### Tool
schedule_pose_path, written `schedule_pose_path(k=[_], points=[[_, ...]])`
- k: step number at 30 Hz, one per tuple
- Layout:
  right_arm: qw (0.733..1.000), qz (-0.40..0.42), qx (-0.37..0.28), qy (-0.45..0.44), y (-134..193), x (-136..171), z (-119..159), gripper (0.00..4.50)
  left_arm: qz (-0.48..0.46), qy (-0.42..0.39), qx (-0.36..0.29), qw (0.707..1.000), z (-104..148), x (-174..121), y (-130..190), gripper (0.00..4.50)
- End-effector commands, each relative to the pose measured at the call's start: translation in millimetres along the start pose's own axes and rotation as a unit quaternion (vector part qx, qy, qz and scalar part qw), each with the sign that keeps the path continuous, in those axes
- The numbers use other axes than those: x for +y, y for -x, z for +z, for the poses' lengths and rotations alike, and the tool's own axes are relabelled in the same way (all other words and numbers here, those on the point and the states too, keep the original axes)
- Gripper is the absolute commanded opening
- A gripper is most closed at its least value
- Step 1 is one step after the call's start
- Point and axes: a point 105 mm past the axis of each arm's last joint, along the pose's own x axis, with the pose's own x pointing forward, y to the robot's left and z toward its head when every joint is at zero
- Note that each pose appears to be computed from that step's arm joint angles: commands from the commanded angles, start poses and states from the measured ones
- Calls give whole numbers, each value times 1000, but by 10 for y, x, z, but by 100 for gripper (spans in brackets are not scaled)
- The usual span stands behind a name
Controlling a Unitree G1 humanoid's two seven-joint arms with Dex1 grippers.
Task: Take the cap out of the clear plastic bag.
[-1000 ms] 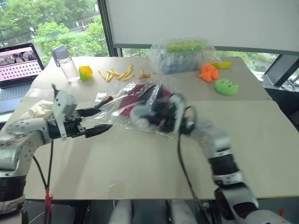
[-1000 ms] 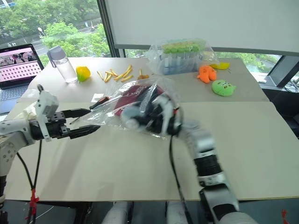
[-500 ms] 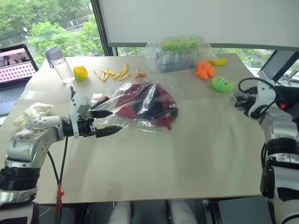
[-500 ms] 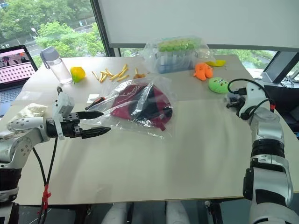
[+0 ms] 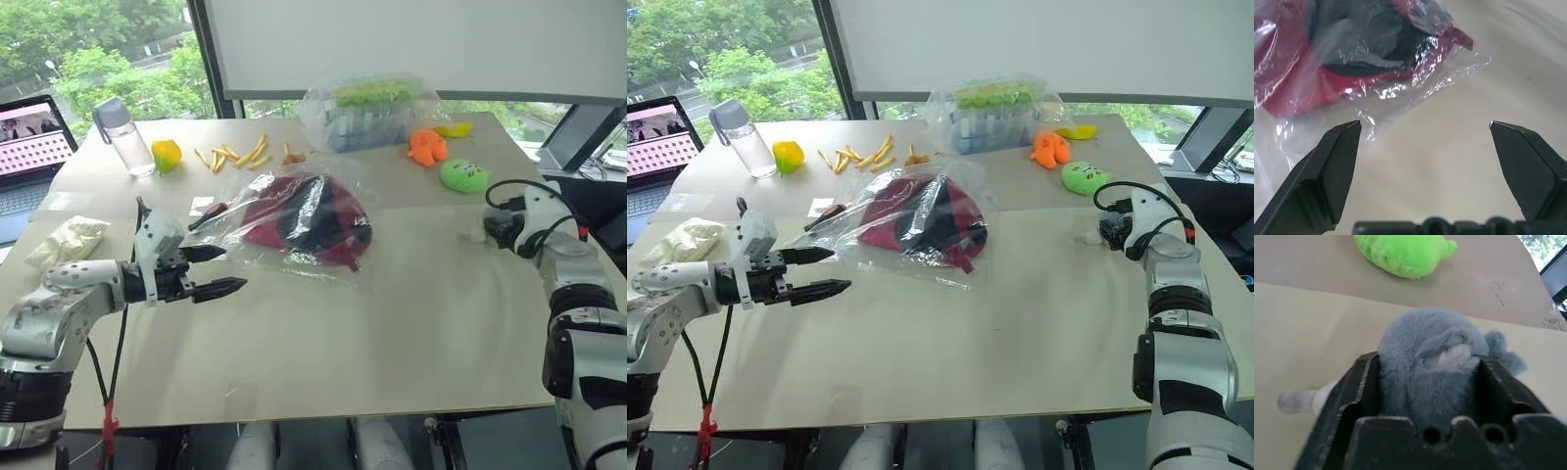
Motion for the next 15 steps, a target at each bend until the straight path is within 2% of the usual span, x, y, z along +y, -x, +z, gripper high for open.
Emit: schedule_pose_path(k=[1,6,9,12,15], points=[[997,31,-51,45,88,-81,536,443,12,-27,-15,999,153,28,81,450],[991,60,-72,97,216,-74,869,443,15,-29,-14,999,161,58,98,450],[981,98,-99,133,289,121,1078,443,8,-35,-9,999,154,49,87,450],[952,224,-164,129,458,683,1294,443,11,-35,-9,999,152,61,84,450],[883,394,-225,118,877,1451,1390,443,35,-37,-15,999,165,141,96,450]])
